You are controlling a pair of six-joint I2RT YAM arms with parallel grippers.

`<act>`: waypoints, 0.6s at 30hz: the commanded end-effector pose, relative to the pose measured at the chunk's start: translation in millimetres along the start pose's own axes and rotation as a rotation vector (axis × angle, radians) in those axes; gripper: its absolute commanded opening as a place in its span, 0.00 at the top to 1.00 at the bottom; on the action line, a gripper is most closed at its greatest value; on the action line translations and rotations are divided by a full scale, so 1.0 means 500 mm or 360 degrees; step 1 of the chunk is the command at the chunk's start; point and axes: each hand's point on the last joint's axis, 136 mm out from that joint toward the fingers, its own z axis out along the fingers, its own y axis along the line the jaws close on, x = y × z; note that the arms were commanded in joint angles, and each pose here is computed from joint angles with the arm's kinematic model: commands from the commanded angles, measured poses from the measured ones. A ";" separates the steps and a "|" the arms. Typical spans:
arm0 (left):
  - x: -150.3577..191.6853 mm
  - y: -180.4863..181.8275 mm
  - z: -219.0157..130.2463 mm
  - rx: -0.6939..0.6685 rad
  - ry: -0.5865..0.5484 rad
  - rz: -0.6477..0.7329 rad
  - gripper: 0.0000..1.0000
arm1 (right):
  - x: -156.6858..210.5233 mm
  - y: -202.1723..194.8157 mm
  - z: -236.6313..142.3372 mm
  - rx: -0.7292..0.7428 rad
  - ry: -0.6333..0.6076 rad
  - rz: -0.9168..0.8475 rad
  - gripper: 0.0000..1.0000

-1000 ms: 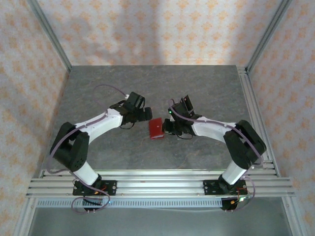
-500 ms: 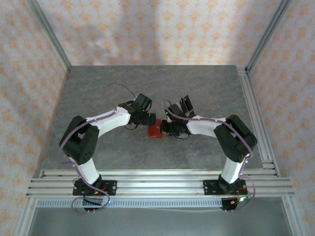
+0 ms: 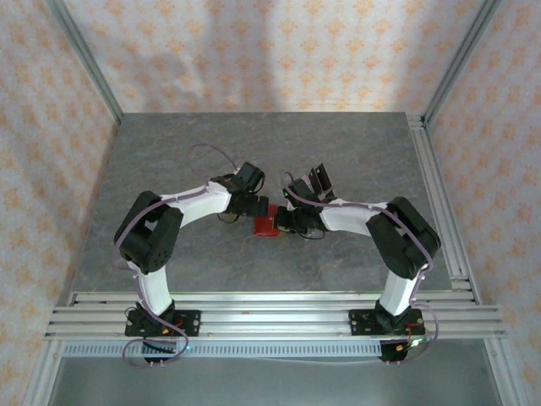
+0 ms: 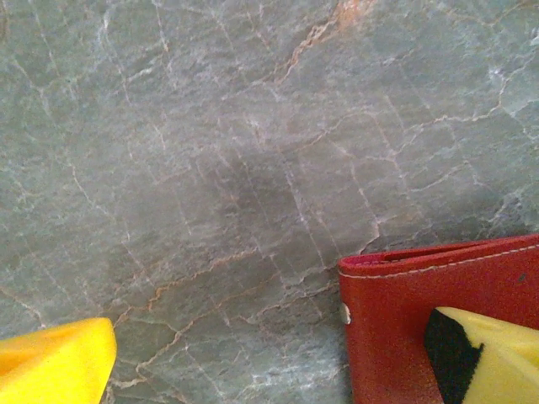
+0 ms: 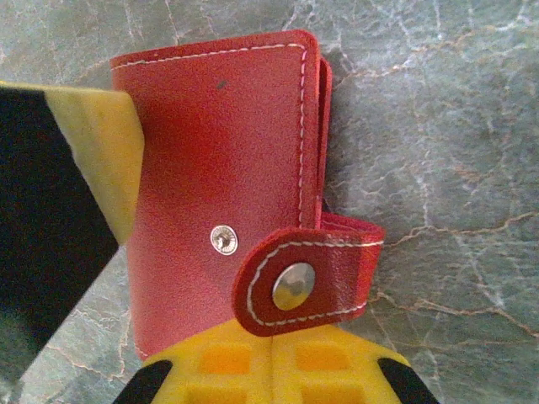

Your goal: Put the credit cards into the card holder

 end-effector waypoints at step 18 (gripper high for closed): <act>0.064 0.068 0.023 -0.0205 0.0017 -0.0073 0.04 | -0.078 0.002 -0.090 0.0386 -0.0085 -0.0206 0.62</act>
